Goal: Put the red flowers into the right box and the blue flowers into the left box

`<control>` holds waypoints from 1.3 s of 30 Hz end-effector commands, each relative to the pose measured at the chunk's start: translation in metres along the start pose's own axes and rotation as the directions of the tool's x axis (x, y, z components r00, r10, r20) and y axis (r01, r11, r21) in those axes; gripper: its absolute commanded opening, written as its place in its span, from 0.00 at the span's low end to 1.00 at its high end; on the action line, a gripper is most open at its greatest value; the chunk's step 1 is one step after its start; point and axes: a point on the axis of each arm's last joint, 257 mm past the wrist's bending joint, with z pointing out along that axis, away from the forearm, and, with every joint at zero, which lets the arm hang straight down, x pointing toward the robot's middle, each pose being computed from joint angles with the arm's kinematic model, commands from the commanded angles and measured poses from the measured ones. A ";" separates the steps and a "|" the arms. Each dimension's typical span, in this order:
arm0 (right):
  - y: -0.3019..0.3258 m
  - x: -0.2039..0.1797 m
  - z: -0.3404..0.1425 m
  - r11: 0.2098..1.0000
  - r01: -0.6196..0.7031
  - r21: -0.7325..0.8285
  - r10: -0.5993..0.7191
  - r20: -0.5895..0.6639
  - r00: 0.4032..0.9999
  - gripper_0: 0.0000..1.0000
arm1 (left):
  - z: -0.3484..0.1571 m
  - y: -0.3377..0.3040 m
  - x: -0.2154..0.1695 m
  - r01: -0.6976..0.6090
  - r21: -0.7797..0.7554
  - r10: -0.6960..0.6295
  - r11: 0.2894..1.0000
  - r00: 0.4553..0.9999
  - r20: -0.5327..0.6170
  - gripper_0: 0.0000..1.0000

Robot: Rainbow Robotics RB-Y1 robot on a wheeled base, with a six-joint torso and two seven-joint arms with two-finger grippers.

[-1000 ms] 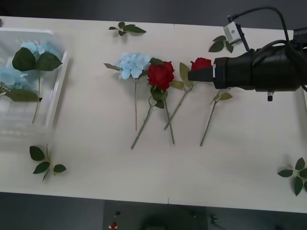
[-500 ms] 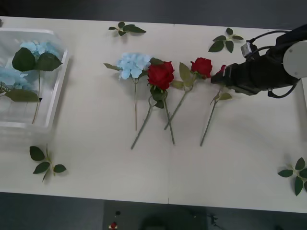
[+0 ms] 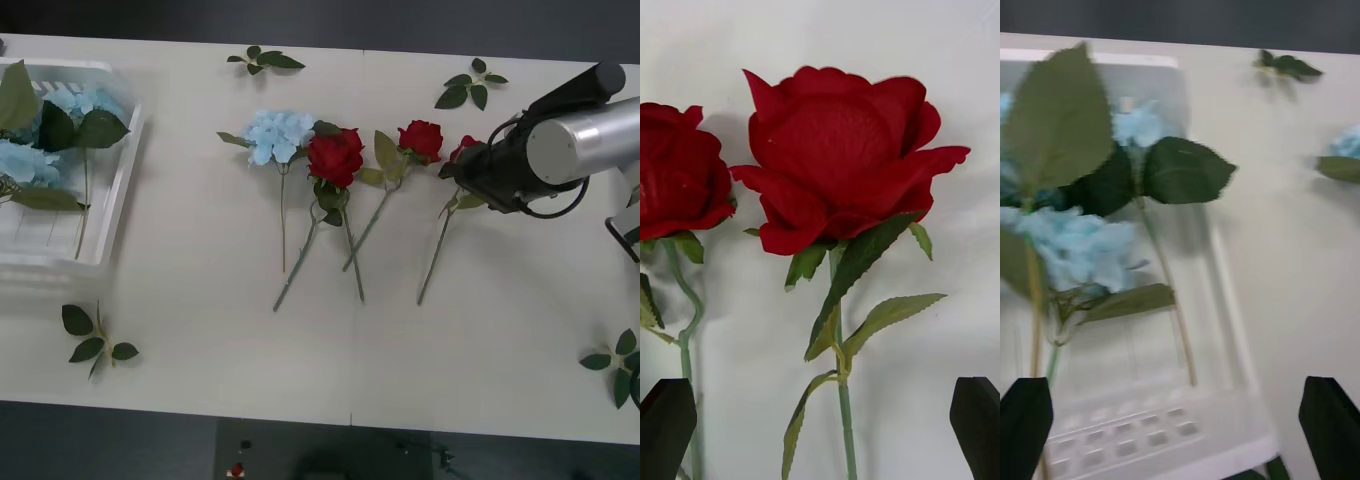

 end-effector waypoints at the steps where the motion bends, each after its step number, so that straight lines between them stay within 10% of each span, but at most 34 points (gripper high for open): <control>1: 0.029 -0.015 0.005 0.999 -0.004 -0.032 0.006 0.052 0.999 1.00 | 0.017 -0.069 -0.036 -0.074 0.178 0.078 0.981 0.997 -0.018 1.00; 15: 0.038 -0.030 0.038 1.000 0.014 0.028 -0.018 0.150 0.988 1.00 | 0.135 -0.177 -0.049 -0.031 0.267 0.067 0.963 0.990 -0.126 1.00; 35: 0.017 -0.025 0.064 0.985 0.089 0.146 -0.116 0.190 0.975 1.00 | 0.264 -0.274 -0.015 -0.004 -0.058 -0.007 0.998 0.984 -0.178 1.00; 39: 0.019 -0.024 0.064 0.986 0.088 0.141 -0.114 0.187 0.976 0.09 | 0.273 -0.287 -0.011 -0.015 -0.124 -0.006 0.992 0.985 -0.173 1.00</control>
